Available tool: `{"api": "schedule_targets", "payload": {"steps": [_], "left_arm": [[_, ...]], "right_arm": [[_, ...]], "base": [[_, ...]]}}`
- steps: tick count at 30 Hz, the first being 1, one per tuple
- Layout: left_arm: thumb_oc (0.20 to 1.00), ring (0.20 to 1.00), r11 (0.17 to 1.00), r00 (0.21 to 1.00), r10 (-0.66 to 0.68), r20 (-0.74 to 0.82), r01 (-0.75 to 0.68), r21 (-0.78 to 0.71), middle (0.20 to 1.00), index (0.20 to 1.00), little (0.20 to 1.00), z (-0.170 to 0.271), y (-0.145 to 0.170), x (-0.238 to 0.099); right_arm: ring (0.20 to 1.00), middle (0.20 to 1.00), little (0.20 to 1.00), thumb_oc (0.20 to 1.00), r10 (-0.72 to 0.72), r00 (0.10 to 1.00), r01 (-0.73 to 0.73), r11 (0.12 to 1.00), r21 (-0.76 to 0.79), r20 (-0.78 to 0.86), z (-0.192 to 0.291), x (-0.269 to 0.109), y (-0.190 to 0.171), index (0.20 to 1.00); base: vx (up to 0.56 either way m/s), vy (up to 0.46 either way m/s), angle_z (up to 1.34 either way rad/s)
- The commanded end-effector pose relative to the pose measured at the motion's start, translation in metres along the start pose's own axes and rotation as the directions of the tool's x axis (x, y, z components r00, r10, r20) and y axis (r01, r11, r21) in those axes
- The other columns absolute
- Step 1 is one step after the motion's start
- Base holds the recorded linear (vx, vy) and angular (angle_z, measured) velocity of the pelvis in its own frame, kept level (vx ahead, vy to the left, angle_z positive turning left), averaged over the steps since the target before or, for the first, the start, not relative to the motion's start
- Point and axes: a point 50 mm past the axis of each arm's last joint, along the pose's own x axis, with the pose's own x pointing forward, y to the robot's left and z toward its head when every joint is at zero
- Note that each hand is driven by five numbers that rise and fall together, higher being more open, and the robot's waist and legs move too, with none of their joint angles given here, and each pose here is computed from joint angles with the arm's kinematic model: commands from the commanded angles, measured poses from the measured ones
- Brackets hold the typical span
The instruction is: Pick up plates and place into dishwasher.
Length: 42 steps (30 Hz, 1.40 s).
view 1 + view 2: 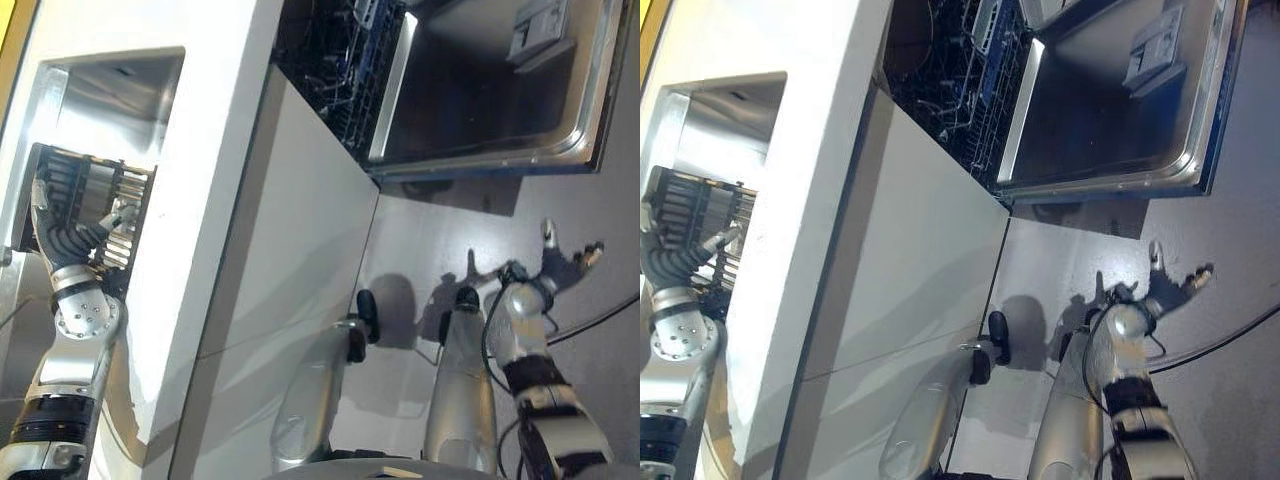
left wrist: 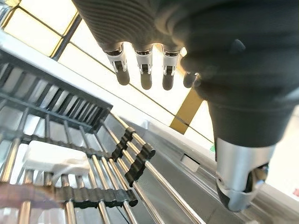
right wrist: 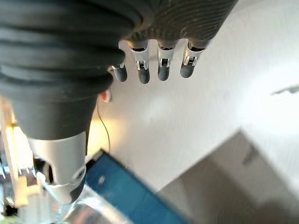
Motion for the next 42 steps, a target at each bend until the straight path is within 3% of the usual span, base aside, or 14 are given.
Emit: {"api": "schedule_targets", "payload": {"steps": [1,7,12,15,19,23,27,33,42], "left_arm": [[1.0,1.0,0.926,0.973,-0.227,0.033,0.226,-0.301,1.0,1.0,1.0,0.025,-0.09,-0.053],[1.0,1.0,0.919,0.965,-0.253,0.063,0.261,-0.296,1.0,1.0,1.0,0.031,-0.089,-0.056],[1.0,1.0,0.912,0.958,-0.274,0.082,0.286,-0.296,1.0,1.0,1.0,0.032,-0.083,-0.056],[1.0,1.0,0.912,0.958,-0.275,0.083,0.287,-0.294,1.0,1.0,1.0,0.03,-0.078,-0.054],[1.0,1.0,0.919,0.961,-0.268,0.075,0.278,-0.281,1.0,1.0,1.0,0.027,-0.067,-0.044],[1.0,1.0,0.926,0.963,-0.259,0.074,0.269,-0.266,1.0,1.0,1.0,0.024,-0.057,-0.035],[1.0,1.0,0.925,0.96,-0.268,0.085,0.281,-0.255,1.0,1.0,1.0,0.026,-0.054,-0.03],[1.0,1.0,0.926,0.958,-0.27,0.101,0.287,-0.245,1.0,1.0,1.0,0.031,-0.051,-0.023],[1.0,1.0,0.926,0.957,-0.27,0.104,0.287,-0.245,1.0,1.0,1.0,0.031,-0.048,-0.019]], "right_arm": [[1.0,1.0,1.0,1.0,0.05,0.994,-0.069,0.976,0.205,0.096,0.043,0.022,0.026,1.0],[1.0,1.0,1.0,1.0,0.138,0.971,-0.199,0.918,0.344,0.193,0.095,0.044,0.057,1.0],[1.0,1.0,1.0,1.0,0.4,0.867,-0.485,0.815,0.319,0.296,0.128,0.039,0.095,1.0],[1.0,1.0,1.0,1.0,0.639,0.658,-0.74,0.648,0.183,0.398,0.146,0.02,0.12,1.0],[1.0,1.0,1.0,1.0,0.825,0.323,-0.926,0.377,-0.025,0.463,0.162,-0.018,0.142,1.0],[1.0,1.0,1.0,1.0,0.892,0.113,-0.96,0.211,-0.183,0.437,0.174,-0.047,0.154,1.0],[1.0,1.0,1.0,1.0,0.921,-0.004,-0.952,0.115,-0.283,0.389,0.183,-0.067,0.168,1.0],[1.0,1.0,1.0,1.0,0.918,-0.122,-0.939,0.016,-0.343,0.376,0.184,-0.093,0.176,1.0],[1.0,1.0,1.0,1.0,0.891,-0.214,-0.906,-0.029,-0.422,0.4,0.187,-0.121,0.183,1.0]], "base": [[0.01,-0.055,0.11],[0.05,-0.033,0.14],[0.01,-0.027,0.1],[0.01,-0.016,0.04],[0.0,-0.009,-0.02],[0.01,-0.047,-0.05],[0.0,-0.056,0.0],[-0.01,-0.045,0.06],[0.02,0.003,0.08]]}}
